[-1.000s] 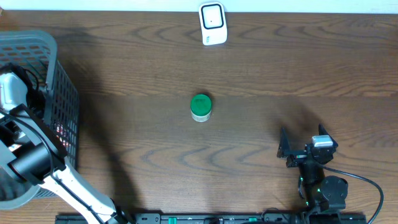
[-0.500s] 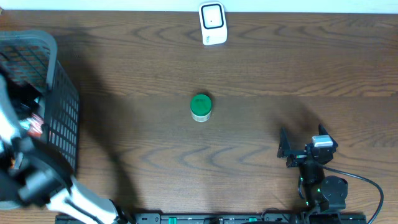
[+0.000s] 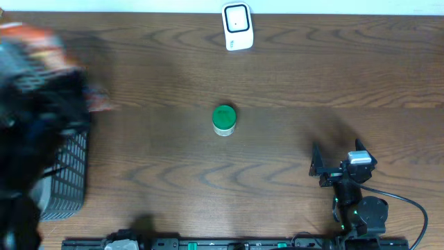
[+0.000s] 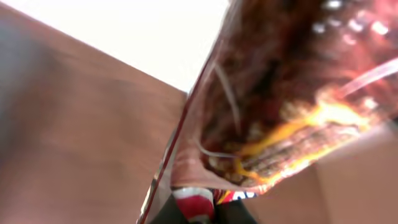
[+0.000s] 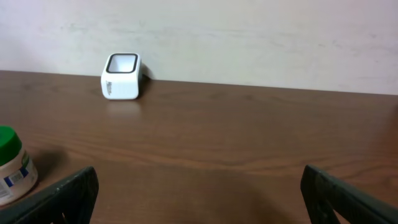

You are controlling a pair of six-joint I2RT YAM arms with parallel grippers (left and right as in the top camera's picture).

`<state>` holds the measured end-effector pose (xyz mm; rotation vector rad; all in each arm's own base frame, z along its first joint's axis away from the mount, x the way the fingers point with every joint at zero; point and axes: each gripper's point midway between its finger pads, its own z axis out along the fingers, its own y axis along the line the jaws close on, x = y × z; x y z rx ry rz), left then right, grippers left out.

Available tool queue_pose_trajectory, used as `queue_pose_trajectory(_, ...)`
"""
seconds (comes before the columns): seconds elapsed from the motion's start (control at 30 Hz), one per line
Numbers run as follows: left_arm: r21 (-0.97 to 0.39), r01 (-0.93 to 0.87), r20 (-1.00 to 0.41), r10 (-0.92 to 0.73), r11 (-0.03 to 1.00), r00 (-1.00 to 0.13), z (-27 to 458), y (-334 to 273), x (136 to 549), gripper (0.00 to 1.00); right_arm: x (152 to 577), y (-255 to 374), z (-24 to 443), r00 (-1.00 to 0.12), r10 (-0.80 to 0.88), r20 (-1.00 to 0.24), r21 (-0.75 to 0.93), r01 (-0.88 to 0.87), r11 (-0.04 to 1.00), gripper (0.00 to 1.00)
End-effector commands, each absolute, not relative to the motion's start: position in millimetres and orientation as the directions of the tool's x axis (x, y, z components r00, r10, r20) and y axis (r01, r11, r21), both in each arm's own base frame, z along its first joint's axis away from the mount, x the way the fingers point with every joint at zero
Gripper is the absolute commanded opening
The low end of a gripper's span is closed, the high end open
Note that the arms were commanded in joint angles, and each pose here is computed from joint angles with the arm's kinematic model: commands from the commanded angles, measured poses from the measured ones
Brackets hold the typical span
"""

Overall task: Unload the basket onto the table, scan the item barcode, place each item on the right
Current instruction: 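Place red chocolate bar right of the jar, open left gripper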

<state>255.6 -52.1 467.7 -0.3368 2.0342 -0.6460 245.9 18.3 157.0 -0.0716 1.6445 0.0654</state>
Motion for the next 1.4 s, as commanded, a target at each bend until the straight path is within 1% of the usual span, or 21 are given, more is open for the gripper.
queue_pose_trajectory(0.0,-0.578,0.132,-0.617,-0.325,0.805,-0.717,415.4,-130.2,280.9,0.08,245.4,21.2,156.5,-0.076,0.006,-0.997,0.013,-0.095,0.995,0.99)
queue_pose_trajectory(0.1,-0.425,0.212,-0.630,-0.119,0.880,-0.768,363.1,-178.6,297.0,0.08,245.4,21.2,156.5,-0.076,0.006,-0.997,0.013,-0.095,0.995,0.99)
queue_pose_trajectory(0.17,-0.319,0.307,-0.614,0.051,0.897,-0.788,326.5,-208.5,304.5,0.08,245.4,21.2,156.5,-0.076,0.006,-0.997,0.013,-0.095,0.995,0.99)
queue_pose_trajectory(0.2,-0.272,0.382,-0.595,0.157,0.884,-0.788,305.9,-227.4,306.3,0.08,245.4,21.2,156.5,-0.076,0.006,-0.997,0.013,-0.095,0.995,0.99)
queue_pose_trajectory(0.3,-0.166,0.545,-0.516,0.398,0.822,-0.758,250.8,-267.5,307.8,0.08,245.4,21.2,156.5,-0.076,0.006,-0.997,0.013,-0.095,0.995,0.99)
queue_pose_trajectory(0.37,-0.114,0.637,-0.449,0.533,0.762,-0.717,212.4,-287.5,307.3,0.08,245.4,21.2,156.5,-0.076,0.006,-0.997,0.013,-0.095,0.995,0.99)
queue_pose_trajectory(0.43,-0.081,0.706,-0.378,0.634,0.703,-0.675,175.1,-301.8,306.2,0.08,245.4,21.2,156.5,-0.076,0.006,-0.997,0.013,-0.095,0.995,0.99)
queue_pose_trajectory(0.5,-0.072,0.738,-0.313,0.687,0.671,-0.656,139.6,-311.7,307.4,0.08,245.4,21.2,156.5,-0.076,0.006,-0.997,0.013,-0.095,0.995,0.99)
queue_pose_trajectory(0.6,-0.074,0.750,-0.260,0.714,0.657,-0.650,102.5,-321.4,310.9,0.08,245.4,21.2,156.5,-0.076,0.006,-0.997,0.013,-0.095,0.995,0.99)
queue_pose_trajectory(0.67,-0.084,0.754,-0.237,0.722,0.652,-0.650,80.5,-328.6,312.4,0.08,245.4,21.3,156.5,-0.076,0.006,-0.997,0.013,-0.096,0.995,0.99)
queue_pose_trajectory(0.73,-0.123,0.759,-0.226,0.726,0.640,-0.649,61.1,-339.4,311.0,0.08,245.4,21.2,156.5,-0.076,0.006,-0.997,0.013,-0.095,0.995,0.99)
queue_pose_trajectory(0.83,-0.121,0.759,-0.207,0.732,0.640,-0.650,34.1,-344.9,315.0,0.08,245.4,21.2,156.5,-0.076,0.006,-0.997,0.013,-0.095,0.995,0.99)
queue_pose_trajectory(0.9,-0.081,0.755,-0.186,0.735,0.650,-0.652,21.3,-339.7,320.2,0.22,245.4,21.2,156.5,-0.076,0.006,-0.997,0.013,-0.095,0.995,0.99)
queue_pose_trajectory(1.0,0.040,0.743,-0.171,0.737,0.668,-0.654,23.0,-323.1,333.6,0.40,245.4,21.2,156.5,-0.076,0.006,-0.997,0.013,-0.095,0.995,0.99)
queue_pose_trajectory(1.03,0.080,0.736,-0.174,0.736,0.673,-0.654,30.6,-318.0,338.5,0.41,245.4,21.2,156.5,-0.076,0.006,-0.997,0.013,-0.095,0.995,0.99)
queue_pose_trajectory(1.1,0.124,0.725,-0.203,0.732,0.678,-0.650,58.9,-314.1,345.0,0.49,245.4,21.2,156.5,-0.076,0.006,-0.997,0.013,-0.095,0.995,0.99)
queue_pose_trajectory(1.2,0.133,0.713,-0.309,0.712,0.688,-0.630,125.6,-315.7,348.1,0.57,245.4,21.2,156.5,-0.076,0.006,-0.997,0.013,-0.095,0.995,0.99)
queue_pose_trajectory(1.27,0.135,0.700,-0.425,0.679,0.701,-0.598,189.2,-312.7,346.6,0.68,245.4,21.2,156.5,-0.076,0.006,-0.997,0.013,-0.095,0.995,0.99)
queue_pose_trajectory(1.3,0.135,0.693,-0.472,0.661,0.708,-0.583,214.1,-309.5,344.7,0.72,245.4,21.2,156.5,-0.076,0.006,-0.997,0.013,-0.095,0.995,0.99)
queue_pose_trajectory(1.37,0.131,0.675,-0.581,0.608,0.726,-0.541,274.9,-294.2,335.1,0.72,245.4,21.2,156.5,-0.076,0.006,-0.997,0.013,-0.095,0.995,0.99)
